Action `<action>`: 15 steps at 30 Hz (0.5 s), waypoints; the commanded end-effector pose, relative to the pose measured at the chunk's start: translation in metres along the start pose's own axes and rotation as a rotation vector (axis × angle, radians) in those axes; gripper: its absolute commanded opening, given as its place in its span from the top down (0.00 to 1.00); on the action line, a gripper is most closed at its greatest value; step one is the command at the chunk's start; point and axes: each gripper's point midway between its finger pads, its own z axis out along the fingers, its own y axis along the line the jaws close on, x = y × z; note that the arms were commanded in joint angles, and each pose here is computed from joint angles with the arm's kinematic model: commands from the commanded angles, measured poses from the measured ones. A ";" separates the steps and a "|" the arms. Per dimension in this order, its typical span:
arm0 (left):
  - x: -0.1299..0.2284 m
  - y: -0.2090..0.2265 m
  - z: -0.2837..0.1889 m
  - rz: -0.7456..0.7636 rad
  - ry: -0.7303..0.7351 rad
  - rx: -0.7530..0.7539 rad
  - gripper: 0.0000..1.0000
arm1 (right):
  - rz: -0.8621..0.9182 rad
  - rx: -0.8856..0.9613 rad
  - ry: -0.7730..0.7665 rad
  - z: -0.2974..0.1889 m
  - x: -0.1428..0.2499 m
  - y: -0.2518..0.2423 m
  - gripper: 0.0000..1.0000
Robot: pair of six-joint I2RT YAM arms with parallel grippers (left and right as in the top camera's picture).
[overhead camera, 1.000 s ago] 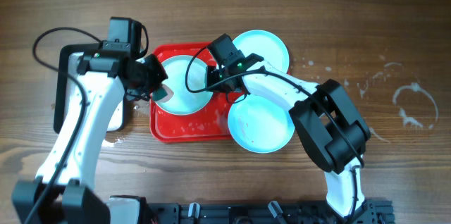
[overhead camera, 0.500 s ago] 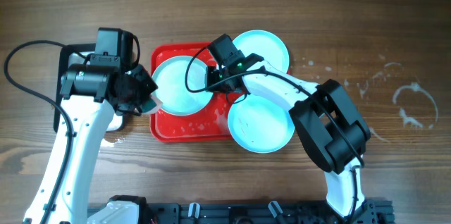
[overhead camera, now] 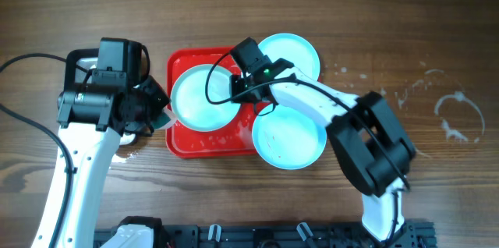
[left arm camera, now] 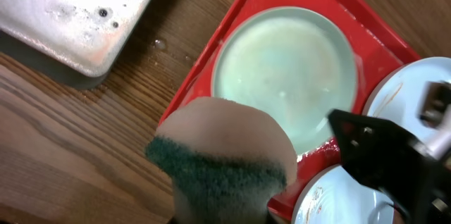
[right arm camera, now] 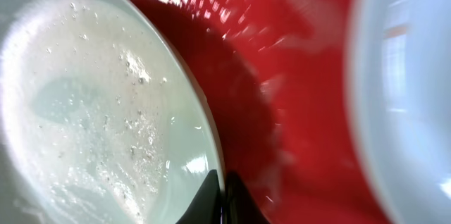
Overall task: Clean dirty plates on tray and stack at the side
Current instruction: 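Lift the scrubbed plate with the right gripper and tilt it upward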
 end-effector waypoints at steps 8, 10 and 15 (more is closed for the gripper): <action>-0.021 -0.014 -0.008 -0.055 -0.095 0.063 0.96 | -0.102 0.433 -0.534 -0.166 -0.061 -0.024 0.96; -0.025 -0.017 -0.006 -0.056 -0.109 0.071 0.96 | -0.135 0.541 -0.614 -0.183 -0.059 -0.022 0.96; -0.033 -0.025 0.003 -0.064 -0.117 0.082 0.96 | -0.258 0.793 -0.831 -0.224 -0.046 0.003 0.96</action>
